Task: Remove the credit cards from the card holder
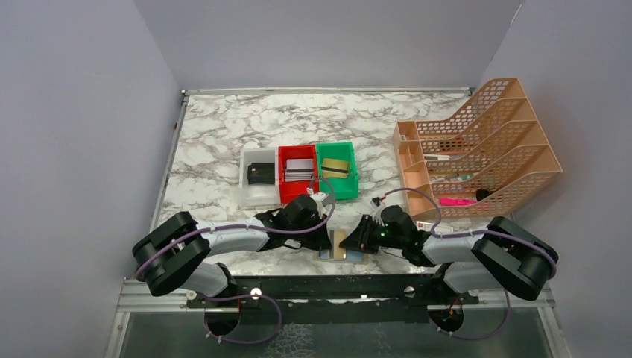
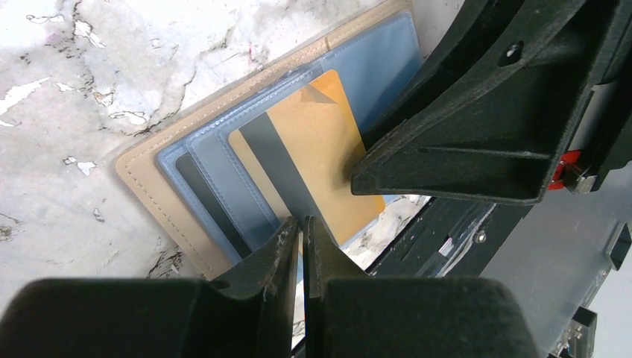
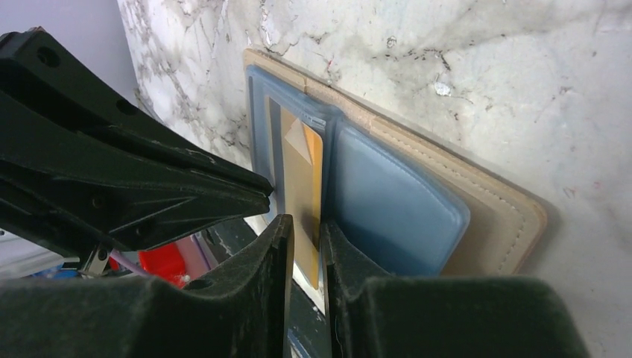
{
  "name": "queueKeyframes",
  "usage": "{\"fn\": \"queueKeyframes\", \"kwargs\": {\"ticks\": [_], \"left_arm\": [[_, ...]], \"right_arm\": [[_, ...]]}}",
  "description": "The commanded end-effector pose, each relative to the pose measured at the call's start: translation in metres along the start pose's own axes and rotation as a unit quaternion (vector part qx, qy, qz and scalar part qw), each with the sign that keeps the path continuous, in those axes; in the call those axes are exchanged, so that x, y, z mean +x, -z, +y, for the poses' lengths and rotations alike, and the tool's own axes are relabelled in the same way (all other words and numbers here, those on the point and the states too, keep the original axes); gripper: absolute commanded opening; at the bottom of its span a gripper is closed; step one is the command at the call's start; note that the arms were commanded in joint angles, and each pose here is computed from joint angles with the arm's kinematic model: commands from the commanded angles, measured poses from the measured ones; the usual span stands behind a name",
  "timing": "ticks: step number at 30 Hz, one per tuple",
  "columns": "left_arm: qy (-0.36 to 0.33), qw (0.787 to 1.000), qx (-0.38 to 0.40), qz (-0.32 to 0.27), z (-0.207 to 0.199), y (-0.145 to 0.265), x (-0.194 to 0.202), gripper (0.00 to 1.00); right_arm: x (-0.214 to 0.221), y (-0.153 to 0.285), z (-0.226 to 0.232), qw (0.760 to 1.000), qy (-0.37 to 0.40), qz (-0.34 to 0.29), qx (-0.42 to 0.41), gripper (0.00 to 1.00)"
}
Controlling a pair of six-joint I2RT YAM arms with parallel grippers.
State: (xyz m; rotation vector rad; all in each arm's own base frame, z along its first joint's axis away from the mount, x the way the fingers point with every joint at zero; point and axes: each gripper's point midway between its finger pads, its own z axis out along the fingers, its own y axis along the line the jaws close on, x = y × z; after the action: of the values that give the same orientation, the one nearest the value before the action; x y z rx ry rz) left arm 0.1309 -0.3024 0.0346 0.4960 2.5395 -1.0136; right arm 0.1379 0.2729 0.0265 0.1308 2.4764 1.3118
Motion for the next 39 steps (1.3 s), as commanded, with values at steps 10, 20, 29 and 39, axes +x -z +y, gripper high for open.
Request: {"fn": "queueKeyframes", "kwargs": {"ticks": [10, 20, 29, 39], "left_arm": [[-0.003, 1.000, -0.022, -0.010, 0.009, -0.002, 0.000, 0.11], [-0.002, 0.998, -0.060, -0.015, 0.024, 0.003, 0.001, 0.10], [0.001, 0.998, -0.066, -0.016, 0.025, 0.003, 0.001, 0.09], [-0.005, 0.996, -0.003, -0.088, -0.013, 0.024, -0.035, 0.29]], "right_arm": [[0.001, 0.009, 0.005, 1.000, 0.010, -0.008, -0.012, 0.07], [-0.002, 0.014, -0.010, 0.999, 0.012, -0.024, 0.024, 0.06], [-0.002, 0.017, -0.011, 0.999, 0.021, -0.025, 0.031, 0.07], [0.001, 0.008, -0.019, 0.999, 0.016, -0.008, 0.047, 0.07]]}}
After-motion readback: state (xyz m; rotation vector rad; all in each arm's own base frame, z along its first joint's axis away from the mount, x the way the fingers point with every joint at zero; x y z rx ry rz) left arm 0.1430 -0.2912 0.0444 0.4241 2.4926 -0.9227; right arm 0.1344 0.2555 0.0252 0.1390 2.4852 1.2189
